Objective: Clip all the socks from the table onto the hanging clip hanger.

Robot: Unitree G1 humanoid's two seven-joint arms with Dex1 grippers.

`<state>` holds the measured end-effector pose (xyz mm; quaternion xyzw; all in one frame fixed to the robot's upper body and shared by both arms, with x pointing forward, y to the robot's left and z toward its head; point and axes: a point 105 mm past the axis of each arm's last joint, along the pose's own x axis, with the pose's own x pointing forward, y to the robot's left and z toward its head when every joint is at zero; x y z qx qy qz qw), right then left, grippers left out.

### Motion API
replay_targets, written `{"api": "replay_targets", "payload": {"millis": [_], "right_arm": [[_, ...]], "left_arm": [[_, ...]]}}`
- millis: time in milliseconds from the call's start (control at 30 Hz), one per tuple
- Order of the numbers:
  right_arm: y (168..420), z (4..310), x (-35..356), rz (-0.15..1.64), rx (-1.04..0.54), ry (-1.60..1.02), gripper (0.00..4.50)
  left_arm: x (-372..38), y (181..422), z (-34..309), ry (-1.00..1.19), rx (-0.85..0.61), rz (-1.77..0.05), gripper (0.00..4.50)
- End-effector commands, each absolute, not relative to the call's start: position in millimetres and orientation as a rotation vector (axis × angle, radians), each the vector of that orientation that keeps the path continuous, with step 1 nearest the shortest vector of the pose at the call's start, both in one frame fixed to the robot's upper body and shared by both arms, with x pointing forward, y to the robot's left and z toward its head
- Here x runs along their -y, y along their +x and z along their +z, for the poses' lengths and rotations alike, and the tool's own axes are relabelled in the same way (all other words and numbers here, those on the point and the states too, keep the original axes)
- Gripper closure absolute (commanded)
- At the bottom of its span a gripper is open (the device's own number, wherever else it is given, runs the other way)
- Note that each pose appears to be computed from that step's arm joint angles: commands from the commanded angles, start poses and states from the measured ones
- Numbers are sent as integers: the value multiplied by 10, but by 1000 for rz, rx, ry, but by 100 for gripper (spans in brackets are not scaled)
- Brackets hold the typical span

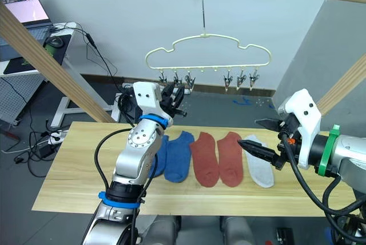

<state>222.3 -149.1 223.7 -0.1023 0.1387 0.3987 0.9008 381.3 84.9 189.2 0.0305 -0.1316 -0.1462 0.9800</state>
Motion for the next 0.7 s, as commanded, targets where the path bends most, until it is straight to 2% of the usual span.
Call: {"api": "replay_targets", "payload": {"millis": [33,300,400,500,700], "right_arm": [[2191,2320,1505,800,-234,-228,58],[2155,2316,1497,766,-241,-199,58],[2147,2311,1495,752,-253,-184,58],[2139,2308,1489,741,-264,-174,58],[2144,2312,1490,722,-275,-162,58]], "left_arm": [[-847,3842,2028,41,314,-282,316],[-840,3908,2054,-25,306,-293,316],[-864,3924,2066,-22,309,-279,261],[-877,3927,2083,-19,315,-274,181],[-888,3944,2116,-20,318,-270,181]]}}
